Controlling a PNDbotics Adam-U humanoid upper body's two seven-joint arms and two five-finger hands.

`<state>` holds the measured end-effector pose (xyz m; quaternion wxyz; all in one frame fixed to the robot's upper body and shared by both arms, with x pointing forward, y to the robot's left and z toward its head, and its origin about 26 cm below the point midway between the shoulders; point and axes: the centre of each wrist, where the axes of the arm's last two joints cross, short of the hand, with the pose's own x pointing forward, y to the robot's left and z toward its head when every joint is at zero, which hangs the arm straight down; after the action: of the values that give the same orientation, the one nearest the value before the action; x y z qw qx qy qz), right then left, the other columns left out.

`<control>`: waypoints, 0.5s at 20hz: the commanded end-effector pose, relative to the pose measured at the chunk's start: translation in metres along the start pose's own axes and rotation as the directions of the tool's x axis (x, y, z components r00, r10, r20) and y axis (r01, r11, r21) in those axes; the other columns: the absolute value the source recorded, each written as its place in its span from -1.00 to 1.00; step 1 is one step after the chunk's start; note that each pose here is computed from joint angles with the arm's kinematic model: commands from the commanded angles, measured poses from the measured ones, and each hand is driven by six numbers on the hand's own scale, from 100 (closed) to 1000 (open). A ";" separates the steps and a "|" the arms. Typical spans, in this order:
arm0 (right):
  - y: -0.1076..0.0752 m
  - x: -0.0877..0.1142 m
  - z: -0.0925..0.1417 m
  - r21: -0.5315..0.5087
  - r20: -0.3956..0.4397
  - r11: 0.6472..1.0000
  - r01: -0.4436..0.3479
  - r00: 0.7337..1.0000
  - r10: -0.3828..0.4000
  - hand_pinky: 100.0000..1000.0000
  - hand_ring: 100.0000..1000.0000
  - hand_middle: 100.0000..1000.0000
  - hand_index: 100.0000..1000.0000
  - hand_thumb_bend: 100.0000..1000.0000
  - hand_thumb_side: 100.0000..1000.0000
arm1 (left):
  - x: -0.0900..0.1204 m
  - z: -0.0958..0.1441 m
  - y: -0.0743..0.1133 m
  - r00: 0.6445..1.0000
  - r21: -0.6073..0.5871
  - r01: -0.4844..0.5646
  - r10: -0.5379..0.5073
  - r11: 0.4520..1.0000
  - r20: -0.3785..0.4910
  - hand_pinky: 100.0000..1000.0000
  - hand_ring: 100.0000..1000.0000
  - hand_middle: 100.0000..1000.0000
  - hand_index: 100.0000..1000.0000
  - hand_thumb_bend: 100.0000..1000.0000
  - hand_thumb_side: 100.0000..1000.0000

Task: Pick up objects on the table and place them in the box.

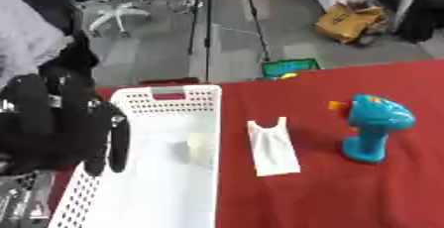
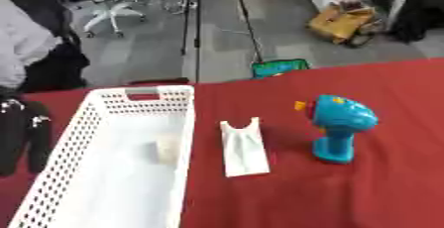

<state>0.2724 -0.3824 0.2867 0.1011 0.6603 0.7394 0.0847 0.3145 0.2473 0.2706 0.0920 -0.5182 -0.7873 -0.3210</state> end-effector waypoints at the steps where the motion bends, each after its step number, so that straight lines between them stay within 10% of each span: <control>1: -0.002 -0.001 -0.007 -0.018 0.018 1.000 -0.007 1.000 0.007 -1.00 -0.82 -0.60 -0.52 -1.00 0.06 | 0.012 0.005 0.002 0.988 0.027 -0.139 0.136 0.990 0.078 -0.32 -0.27 0.02 0.29 -1.00 0.83; 10: -0.002 -0.001 -0.009 -0.009 0.025 1.000 0.003 1.000 -0.003 -1.00 -0.72 -0.51 -0.45 -1.00 0.12 | 0.020 0.009 0.004 0.927 0.264 -0.356 0.305 0.896 0.217 -0.25 -0.19 0.03 0.31 -0.95 0.88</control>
<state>0.2720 -0.3831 0.2846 0.0964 0.6609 0.7396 0.0838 0.3133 0.2652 0.2681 0.1535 -0.6519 -0.7297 -0.1375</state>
